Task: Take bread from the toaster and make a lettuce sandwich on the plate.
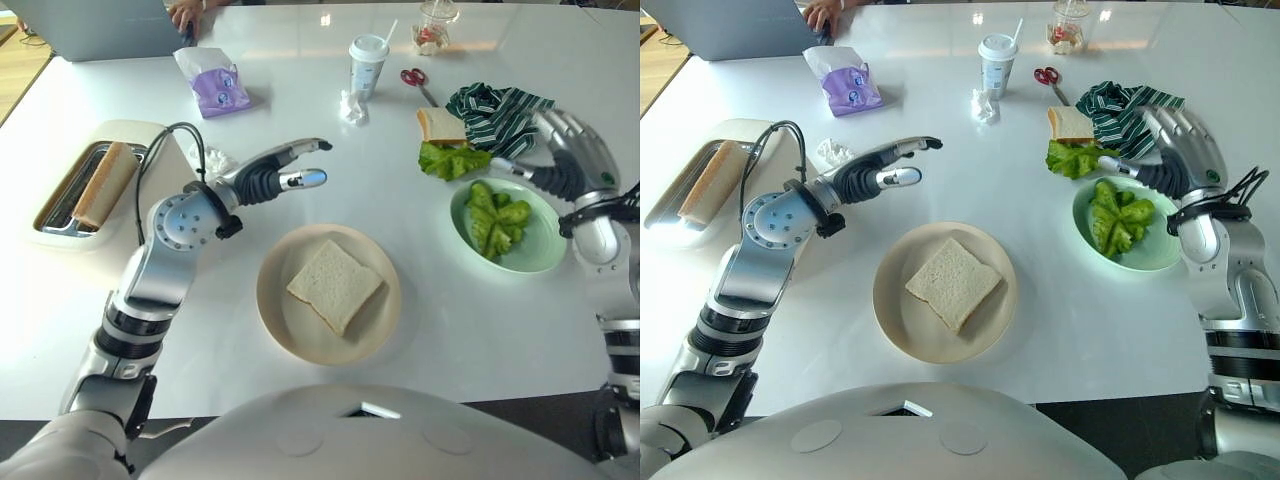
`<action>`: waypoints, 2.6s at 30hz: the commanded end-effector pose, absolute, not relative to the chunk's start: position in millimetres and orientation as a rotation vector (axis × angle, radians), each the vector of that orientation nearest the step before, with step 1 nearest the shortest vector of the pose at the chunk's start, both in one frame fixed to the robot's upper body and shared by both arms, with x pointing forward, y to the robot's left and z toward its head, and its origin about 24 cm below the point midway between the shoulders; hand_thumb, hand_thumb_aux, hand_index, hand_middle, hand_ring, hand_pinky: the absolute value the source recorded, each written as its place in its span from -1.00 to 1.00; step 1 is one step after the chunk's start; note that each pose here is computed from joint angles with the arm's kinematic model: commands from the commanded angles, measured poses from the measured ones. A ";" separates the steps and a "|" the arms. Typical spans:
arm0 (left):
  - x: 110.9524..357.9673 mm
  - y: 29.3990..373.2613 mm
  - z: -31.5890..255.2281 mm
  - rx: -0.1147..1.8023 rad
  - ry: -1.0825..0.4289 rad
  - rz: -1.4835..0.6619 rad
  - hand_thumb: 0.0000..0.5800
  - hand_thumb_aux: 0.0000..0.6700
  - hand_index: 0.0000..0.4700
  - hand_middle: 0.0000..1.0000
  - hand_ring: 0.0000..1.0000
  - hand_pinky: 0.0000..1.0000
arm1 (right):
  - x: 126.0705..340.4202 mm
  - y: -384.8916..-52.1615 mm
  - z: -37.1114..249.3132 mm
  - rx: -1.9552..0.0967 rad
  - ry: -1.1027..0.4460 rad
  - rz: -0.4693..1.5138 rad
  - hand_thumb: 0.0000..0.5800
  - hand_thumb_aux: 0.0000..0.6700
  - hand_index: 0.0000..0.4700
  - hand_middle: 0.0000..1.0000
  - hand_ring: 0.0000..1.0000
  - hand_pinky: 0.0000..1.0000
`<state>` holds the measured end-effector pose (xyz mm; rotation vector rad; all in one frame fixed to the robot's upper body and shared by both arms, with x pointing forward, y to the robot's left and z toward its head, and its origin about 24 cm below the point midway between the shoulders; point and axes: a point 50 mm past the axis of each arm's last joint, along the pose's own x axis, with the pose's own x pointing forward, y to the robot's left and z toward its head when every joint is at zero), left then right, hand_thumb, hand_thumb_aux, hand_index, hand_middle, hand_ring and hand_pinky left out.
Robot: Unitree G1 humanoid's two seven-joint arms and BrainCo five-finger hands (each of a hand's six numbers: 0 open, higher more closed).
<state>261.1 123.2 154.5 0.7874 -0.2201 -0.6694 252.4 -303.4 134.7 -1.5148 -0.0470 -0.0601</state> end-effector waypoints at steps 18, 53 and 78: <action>269.6 127.9 146.8 0.734 -0.265 -0.492 -1.00 -1.00 -1.00 -1.00 -1.00 -1.00 | 265.5 -335.2 54.7 -1.810 0.318 0.273 0.37 -0.12 -0.12 -1.00 -1.00 -1.00; 282.3 141.0 169.4 0.762 -0.384 -0.388 -1.00 -1.00 -1.00 -1.00 -1.00 -1.00 | 250.5 -167.6 135.1 -1.467 -0.488 0.488 1.00 1.00 1.00 -1.00 -1.00 -1.00; 280.3 156.9 165.3 0.764 -0.351 -0.340 -1.00 -1.00 -1.00 -1.00 -1.00 -1.00 | 199.4 -124.0 140.0 -1.212 -0.513 1.037 1.00 1.00 1.00 -1.00 -1.00 -1.00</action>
